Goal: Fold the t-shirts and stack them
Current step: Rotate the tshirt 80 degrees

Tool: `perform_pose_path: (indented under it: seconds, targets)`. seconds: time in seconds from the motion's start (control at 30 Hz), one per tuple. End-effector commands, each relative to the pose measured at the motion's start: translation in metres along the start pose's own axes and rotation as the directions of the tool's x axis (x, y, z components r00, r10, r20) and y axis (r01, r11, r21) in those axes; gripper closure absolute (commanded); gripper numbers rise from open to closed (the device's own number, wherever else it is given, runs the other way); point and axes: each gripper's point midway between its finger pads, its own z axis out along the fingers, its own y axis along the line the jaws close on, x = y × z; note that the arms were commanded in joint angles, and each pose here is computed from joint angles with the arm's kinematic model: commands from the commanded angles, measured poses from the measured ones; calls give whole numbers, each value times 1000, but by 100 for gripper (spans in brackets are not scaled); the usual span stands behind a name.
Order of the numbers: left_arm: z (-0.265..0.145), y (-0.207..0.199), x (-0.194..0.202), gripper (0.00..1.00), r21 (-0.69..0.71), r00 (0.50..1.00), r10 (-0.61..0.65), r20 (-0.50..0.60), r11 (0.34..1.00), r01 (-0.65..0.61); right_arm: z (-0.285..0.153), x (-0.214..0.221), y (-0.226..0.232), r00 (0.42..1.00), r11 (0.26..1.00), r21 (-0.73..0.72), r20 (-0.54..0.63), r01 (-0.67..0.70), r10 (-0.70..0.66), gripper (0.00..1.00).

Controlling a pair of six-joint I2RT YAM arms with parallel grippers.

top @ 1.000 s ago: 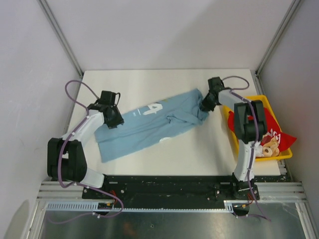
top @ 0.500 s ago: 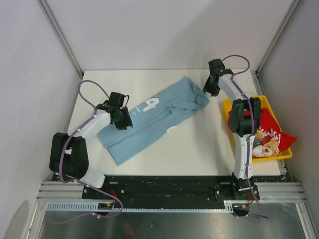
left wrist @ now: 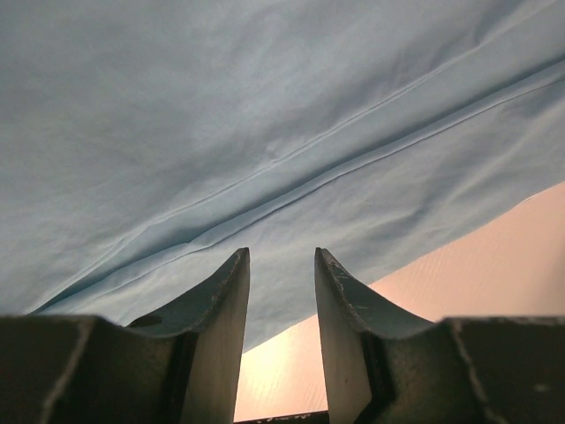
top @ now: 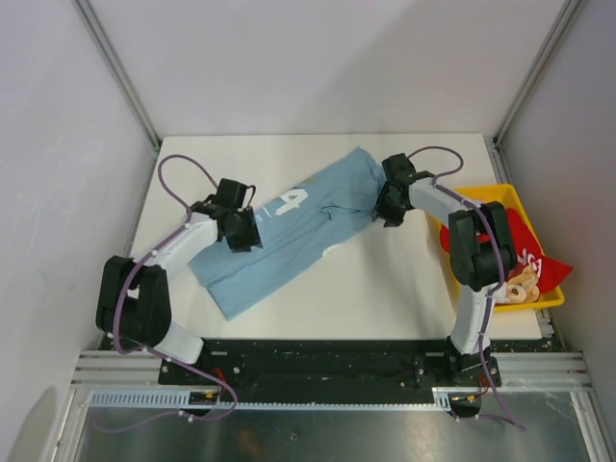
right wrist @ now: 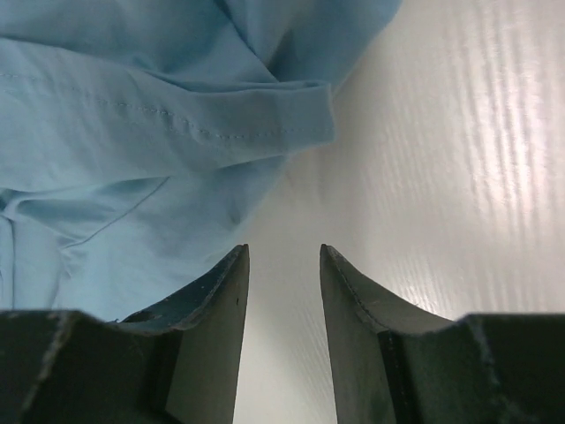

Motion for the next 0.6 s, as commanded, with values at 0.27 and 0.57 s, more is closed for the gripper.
perform_pose_path:
  seconds: [0.27,0.57]
  targets:
    - [-9,-2,5,60,29,999,23,23,999,-23,36,-7,23,994,994,-64,57,-88,92,59]
    - [-9,-2,8,60,35,999,28,14,999,-29,50,-21,-2,988,991,-21,73,-134,135,70]
